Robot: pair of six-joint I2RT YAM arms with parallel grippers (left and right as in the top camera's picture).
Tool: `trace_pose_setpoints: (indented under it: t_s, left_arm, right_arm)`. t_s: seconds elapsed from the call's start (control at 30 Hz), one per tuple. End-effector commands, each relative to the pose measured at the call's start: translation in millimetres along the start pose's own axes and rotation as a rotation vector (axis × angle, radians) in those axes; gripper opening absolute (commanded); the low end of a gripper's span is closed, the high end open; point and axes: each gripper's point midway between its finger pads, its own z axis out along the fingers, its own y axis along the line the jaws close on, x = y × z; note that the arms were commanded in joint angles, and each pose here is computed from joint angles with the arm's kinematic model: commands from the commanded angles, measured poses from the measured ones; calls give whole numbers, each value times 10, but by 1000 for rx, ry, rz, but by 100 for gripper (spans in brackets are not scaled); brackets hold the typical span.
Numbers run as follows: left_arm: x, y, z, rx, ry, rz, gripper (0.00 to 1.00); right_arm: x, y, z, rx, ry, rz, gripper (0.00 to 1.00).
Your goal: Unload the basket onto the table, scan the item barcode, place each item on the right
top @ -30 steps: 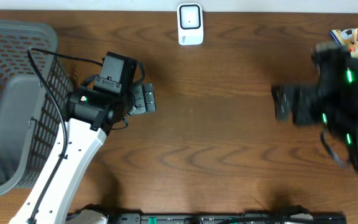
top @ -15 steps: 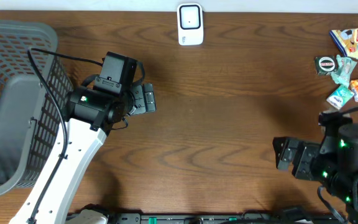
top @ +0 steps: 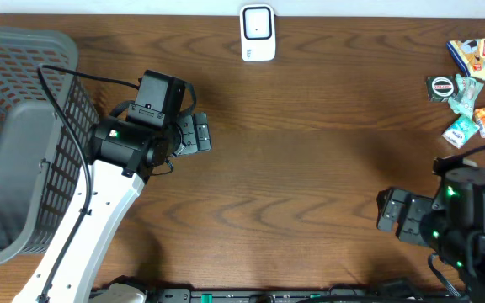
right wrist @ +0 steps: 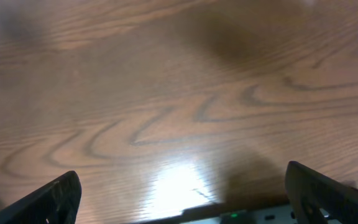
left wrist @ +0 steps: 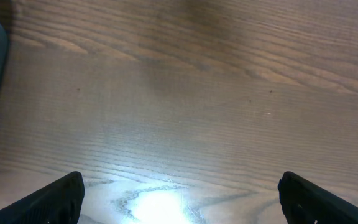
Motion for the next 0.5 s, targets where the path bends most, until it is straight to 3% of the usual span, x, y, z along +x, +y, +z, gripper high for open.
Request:
trace_pose_setpoints:
  t_s: [0.0,0.27,0.47]
  left_arm:
    - [-33,-38,-44,14,-12,8,98]
    - [-34,-37,-44,14,-12,8,98]
    - [-33,-38,-44,14,-12,8,98]
  right_arm:
    - [-11,-89,190,58,-15,-6,99]
    - [-63,-54,720,-23,-175,-151,99]
    - [-6,-135,956,-66,-364,-148,99]
